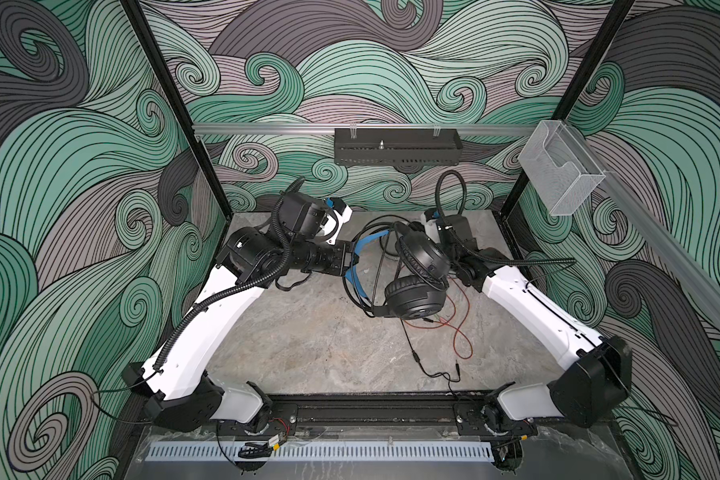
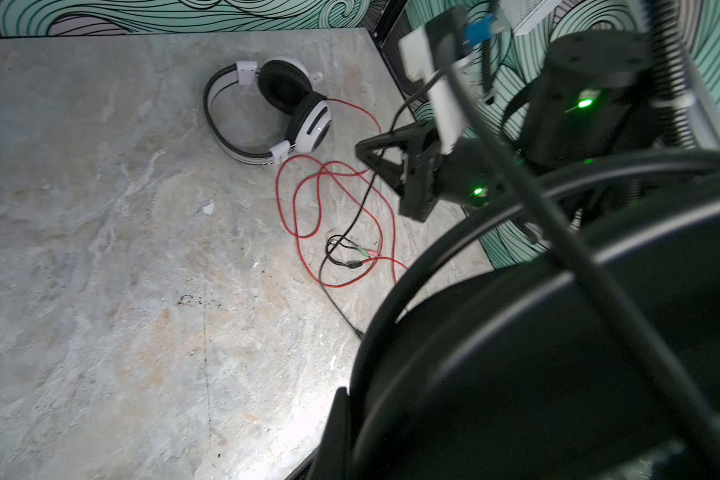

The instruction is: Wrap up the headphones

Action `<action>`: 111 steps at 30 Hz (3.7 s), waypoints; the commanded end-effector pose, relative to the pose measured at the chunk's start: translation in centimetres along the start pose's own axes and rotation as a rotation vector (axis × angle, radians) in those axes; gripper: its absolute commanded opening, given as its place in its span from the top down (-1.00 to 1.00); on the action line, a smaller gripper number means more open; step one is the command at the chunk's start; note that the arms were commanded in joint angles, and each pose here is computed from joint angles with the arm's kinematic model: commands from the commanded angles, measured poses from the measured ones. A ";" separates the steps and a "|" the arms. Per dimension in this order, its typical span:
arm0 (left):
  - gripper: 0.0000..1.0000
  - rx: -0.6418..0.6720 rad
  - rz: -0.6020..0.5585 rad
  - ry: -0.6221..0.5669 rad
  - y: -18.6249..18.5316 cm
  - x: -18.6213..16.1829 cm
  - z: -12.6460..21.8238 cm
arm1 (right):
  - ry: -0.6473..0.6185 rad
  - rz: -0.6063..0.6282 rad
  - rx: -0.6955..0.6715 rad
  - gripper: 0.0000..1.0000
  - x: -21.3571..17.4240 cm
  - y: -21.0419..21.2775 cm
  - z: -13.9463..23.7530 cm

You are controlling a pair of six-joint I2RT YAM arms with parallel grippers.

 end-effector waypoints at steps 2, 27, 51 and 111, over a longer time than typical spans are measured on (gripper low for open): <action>1.00 0.042 -0.040 -0.047 0.5 0.5 1.8 | -0.084 -0.048 -0.055 1.00 2.7 -2.4 1.6; 1.00 0.367 -0.363 -0.102 4.6 -0.6 4.3 | -0.156 -0.155 -0.166 1.00 6.7 -8.9 2.3; 1.00 0.602 -0.725 -0.416 1.7 3.2 6.8 | -0.312 0.027 -0.022 1.00 11.4 -3.2 5.4; 1.00 0.157 -0.501 -0.821 -6.2 5.2 15.1 | -0.209 -0.126 -0.056 1.00 9.0 -4.1 2.9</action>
Point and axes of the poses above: each gripper's point midway between its finger pads, its own z axis back along the fingers, its own y axis along the line the jaws close on, x = y × z, the point moved 1 cm from there along z, back along the fingers, and after that the axes turned 15 degrees about z, right-handed, at the moved point
